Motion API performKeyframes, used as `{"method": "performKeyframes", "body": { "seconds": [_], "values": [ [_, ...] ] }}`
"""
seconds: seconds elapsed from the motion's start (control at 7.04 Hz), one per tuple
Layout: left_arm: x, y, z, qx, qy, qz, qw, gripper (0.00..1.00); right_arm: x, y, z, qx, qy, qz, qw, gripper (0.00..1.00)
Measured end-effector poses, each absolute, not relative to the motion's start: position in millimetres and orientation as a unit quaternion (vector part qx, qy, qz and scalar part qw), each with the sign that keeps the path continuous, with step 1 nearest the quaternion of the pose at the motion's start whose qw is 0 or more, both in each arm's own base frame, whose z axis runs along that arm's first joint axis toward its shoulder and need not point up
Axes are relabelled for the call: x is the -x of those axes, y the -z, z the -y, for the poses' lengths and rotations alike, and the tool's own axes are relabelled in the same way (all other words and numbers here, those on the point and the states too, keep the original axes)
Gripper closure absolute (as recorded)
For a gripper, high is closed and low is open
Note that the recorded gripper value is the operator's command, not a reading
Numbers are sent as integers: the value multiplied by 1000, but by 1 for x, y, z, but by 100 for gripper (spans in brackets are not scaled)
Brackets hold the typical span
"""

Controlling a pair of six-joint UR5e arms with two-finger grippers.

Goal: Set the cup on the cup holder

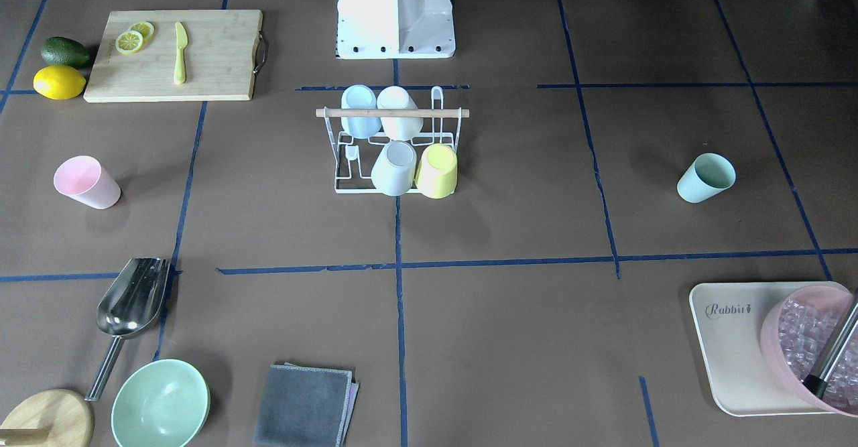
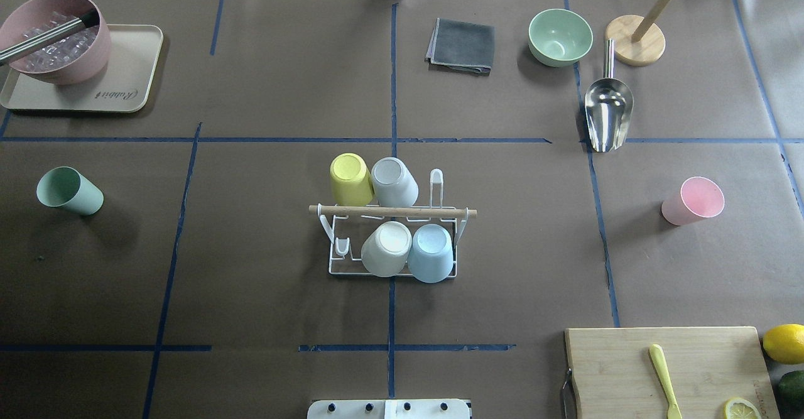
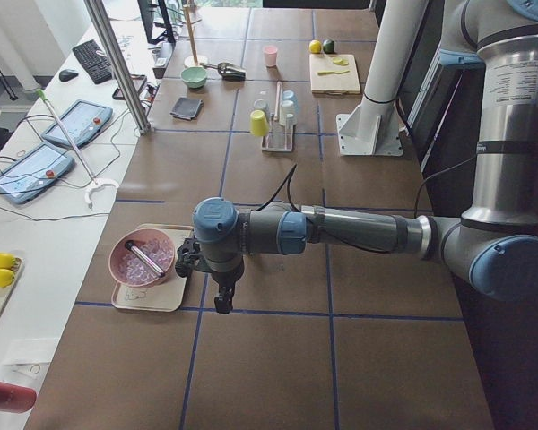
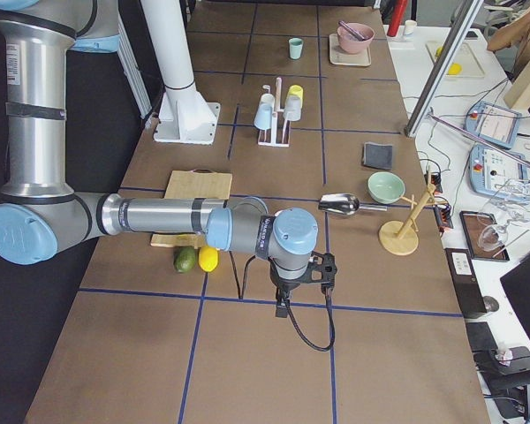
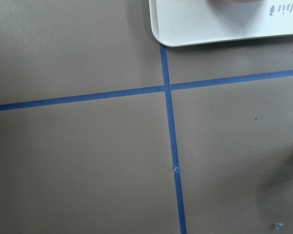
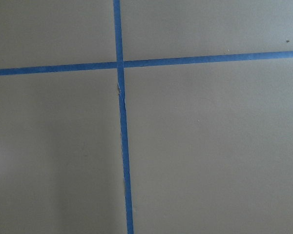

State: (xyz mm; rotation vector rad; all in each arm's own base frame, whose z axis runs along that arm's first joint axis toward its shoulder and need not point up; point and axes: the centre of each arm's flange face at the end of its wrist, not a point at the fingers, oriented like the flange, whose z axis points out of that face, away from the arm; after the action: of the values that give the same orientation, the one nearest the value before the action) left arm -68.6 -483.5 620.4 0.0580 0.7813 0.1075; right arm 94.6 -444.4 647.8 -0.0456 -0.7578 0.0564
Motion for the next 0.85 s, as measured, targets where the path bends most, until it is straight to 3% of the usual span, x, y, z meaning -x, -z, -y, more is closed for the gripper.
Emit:
{"method": "performKeyframes", "body": {
  "seconds": [0.85],
  "values": [
    [68,-616,486,-29,-52,-383,922,0,-82,-649,448,24,-10,363,931,0]
  ]
}}
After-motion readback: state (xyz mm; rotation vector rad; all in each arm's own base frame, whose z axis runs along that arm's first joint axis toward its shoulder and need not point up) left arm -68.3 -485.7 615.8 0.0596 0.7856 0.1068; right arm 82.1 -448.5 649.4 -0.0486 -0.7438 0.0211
